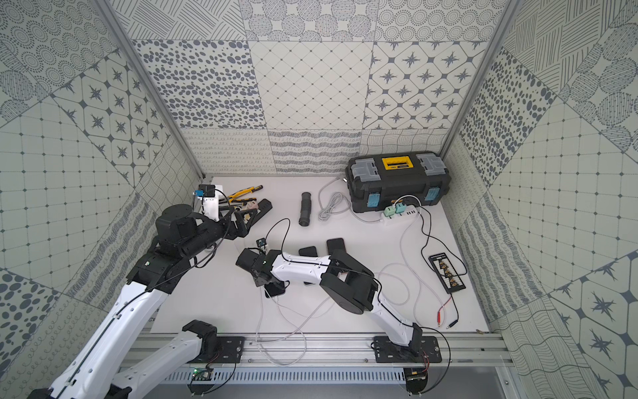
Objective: Unplug the charging cable from the phone
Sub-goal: Pick up the phone at the center of the board.
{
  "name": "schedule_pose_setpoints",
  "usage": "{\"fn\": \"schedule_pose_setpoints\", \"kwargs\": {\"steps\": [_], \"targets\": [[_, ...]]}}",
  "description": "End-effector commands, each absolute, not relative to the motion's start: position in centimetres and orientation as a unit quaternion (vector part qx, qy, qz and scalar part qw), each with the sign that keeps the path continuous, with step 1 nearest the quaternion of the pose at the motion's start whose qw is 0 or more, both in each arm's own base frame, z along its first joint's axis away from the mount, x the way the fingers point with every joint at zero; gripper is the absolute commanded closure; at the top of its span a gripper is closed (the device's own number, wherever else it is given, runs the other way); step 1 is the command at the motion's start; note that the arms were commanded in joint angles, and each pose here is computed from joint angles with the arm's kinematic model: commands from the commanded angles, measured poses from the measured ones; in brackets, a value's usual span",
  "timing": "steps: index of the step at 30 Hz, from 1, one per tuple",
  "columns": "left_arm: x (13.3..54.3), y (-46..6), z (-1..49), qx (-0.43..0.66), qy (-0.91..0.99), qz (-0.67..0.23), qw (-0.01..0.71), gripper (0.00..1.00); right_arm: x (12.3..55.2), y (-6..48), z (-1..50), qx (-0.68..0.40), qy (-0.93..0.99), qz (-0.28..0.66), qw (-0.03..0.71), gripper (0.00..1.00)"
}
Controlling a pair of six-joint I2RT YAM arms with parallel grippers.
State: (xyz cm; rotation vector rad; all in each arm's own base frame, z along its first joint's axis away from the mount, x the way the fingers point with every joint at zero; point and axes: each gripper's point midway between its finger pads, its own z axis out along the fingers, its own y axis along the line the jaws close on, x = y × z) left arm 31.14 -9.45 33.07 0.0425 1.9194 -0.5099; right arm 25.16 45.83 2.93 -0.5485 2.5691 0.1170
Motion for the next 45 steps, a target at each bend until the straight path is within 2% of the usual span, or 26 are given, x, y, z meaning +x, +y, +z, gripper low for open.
{"fn": "schedule_pose_setpoints", "kwargs": {"steps": [1,11,24,37,45], "targets": [[31.2,-8.8,33.0,0.015,0.810,-0.199,0.551,0.02,25.4,45.3,2.2,-0.202,0.947,0.032,0.249,0.20],[31.2,-8.7,33.0,0.014,0.810,-0.197,0.553,0.02,26.2,45.3,4.3,-0.207,0.940,0.044,0.267,0.29],[31.2,-8.8,33.4,0.015,0.805,-0.203,0.557,0.02,29.0,44.2,12.1,-0.202,0.913,0.082,0.345,0.32],[30.8,-9.7,34.5,0.032,0.793,-0.230,0.563,0.02,30.2,42.1,18.0,-0.221,0.872,0.211,0.382,0.34],[30.2,-11.4,35.3,0.066,0.780,-0.271,0.560,0.02,29.9,41.3,20.9,-0.237,0.827,0.361,0.359,0.34]]}}
